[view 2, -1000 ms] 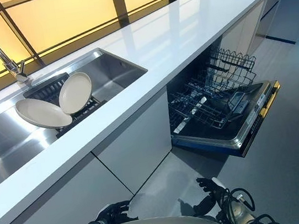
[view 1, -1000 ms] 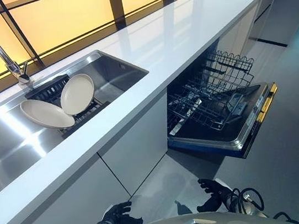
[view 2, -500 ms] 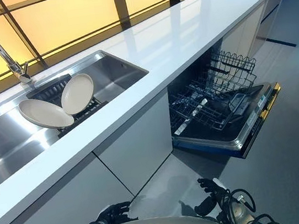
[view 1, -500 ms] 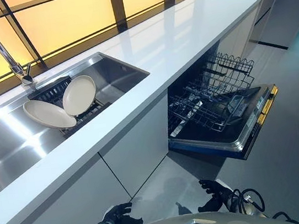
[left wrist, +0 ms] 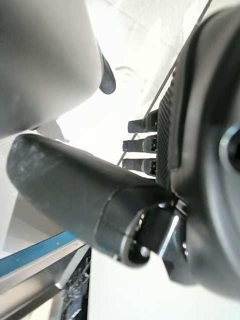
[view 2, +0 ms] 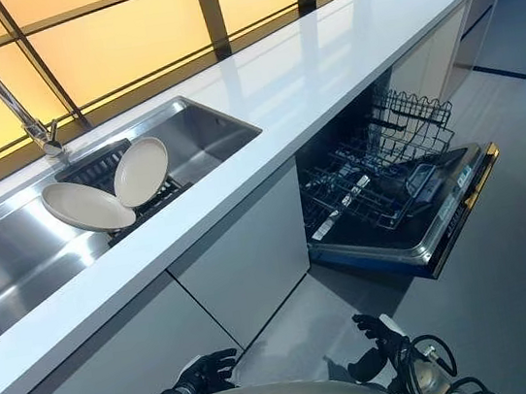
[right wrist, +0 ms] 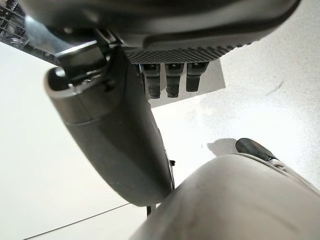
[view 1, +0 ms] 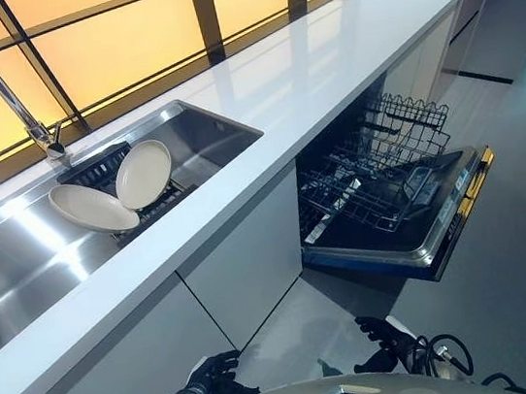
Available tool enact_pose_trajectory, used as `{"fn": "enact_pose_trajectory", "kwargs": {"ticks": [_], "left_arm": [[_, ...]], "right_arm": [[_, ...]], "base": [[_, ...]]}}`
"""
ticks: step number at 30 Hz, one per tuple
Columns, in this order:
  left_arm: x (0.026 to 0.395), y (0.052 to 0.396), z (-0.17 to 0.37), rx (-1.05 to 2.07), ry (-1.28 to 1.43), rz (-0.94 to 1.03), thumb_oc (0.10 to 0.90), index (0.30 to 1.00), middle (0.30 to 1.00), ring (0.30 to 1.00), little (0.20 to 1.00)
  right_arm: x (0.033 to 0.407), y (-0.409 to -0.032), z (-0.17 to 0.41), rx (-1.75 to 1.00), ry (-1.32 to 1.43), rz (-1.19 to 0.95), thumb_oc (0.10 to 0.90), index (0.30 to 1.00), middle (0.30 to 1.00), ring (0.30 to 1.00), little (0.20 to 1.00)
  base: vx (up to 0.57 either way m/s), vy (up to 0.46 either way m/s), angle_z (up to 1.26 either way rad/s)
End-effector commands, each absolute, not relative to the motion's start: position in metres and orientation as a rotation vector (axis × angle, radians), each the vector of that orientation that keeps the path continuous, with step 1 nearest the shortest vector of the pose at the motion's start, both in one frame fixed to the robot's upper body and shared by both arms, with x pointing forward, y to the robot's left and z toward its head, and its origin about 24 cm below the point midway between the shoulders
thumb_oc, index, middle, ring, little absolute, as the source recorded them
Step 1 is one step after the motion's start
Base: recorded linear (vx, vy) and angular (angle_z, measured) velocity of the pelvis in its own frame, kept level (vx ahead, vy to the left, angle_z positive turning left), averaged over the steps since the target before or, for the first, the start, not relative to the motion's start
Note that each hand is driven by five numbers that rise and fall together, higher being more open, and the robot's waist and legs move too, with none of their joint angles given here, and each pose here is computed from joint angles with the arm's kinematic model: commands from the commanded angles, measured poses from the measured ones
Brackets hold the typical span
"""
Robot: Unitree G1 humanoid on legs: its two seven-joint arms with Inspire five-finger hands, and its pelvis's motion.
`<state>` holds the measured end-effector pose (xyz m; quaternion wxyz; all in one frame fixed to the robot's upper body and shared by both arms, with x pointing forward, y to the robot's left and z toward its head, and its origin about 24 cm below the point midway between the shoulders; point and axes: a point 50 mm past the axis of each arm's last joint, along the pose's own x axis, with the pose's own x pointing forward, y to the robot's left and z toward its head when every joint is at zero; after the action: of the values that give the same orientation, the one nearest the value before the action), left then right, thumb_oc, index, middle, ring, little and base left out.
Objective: Pick up plates and place into dishwasher.
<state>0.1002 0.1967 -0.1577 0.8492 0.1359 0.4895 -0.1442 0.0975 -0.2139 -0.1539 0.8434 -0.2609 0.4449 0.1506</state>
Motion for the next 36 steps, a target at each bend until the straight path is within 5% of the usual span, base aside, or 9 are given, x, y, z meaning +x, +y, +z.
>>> {"fn": "enact_pose_trajectory", "kwargs": {"ticks": [1, 8, 13, 18, 25, 36], "left_arm": [[0.188, 0.172, -0.116, 0.357, 0.649, -0.466, 0.800, 0.900, 0.900, 0.900, 0.900], [0.261, 0.100, 0.011, -0.013, 0.204, -0.882, 0.800, 0.900, 0.900, 0.900, 0.900], [0.256, 0.072, 0.102, -0.692, -0.080, -1.103, 0.800, 0.900, 0.900, 0.900, 0.900], [0.264, 0.090, 0.132, -0.968, -0.288, -0.955, 0.800, 0.900, 0.900, 0.900, 0.900], [0.266, 0.144, 0.181, -0.558, -0.600, -0.619, 0.800, 0.900, 0.900, 0.900, 0.900], [0.283, 0.275, 0.229, 0.443, -0.567, 0.125, 0.800, 0.900, 0.900, 0.900, 0.900]], "right_arm": [[0.143, -0.201, -0.140, -0.569, 0.780, 0.356, 0.800, 0.900, 0.900, 0.900, 0.900], [0.158, -0.194, -0.132, -0.577, 0.741, 0.353, 0.800, 0.900, 0.900, 0.900, 0.900], [0.149, -0.185, -0.134, -0.557, 0.744, 0.342, 0.800, 0.900, 0.900, 0.900, 0.900], [0.140, -0.172, -0.136, -0.542, 0.761, 0.350, 0.800, 0.900, 0.900, 0.900, 0.900], [0.132, -0.171, -0.136, -0.532, 0.779, 0.334, 0.800, 0.900, 0.900, 0.900, 0.900], [0.129, -0.189, -0.131, -0.547, 0.804, 0.313, 0.800, 0.900, 0.900, 0.900, 0.900]], "base": [[-0.06, 0.012, -0.10], [-0.06, -0.005, -0.06], [0.01, -0.035, -0.03], [0.03, -0.052, -0.02], [0.00, -0.002, 0.01], [0.03, 0.026, 0.06]]}}
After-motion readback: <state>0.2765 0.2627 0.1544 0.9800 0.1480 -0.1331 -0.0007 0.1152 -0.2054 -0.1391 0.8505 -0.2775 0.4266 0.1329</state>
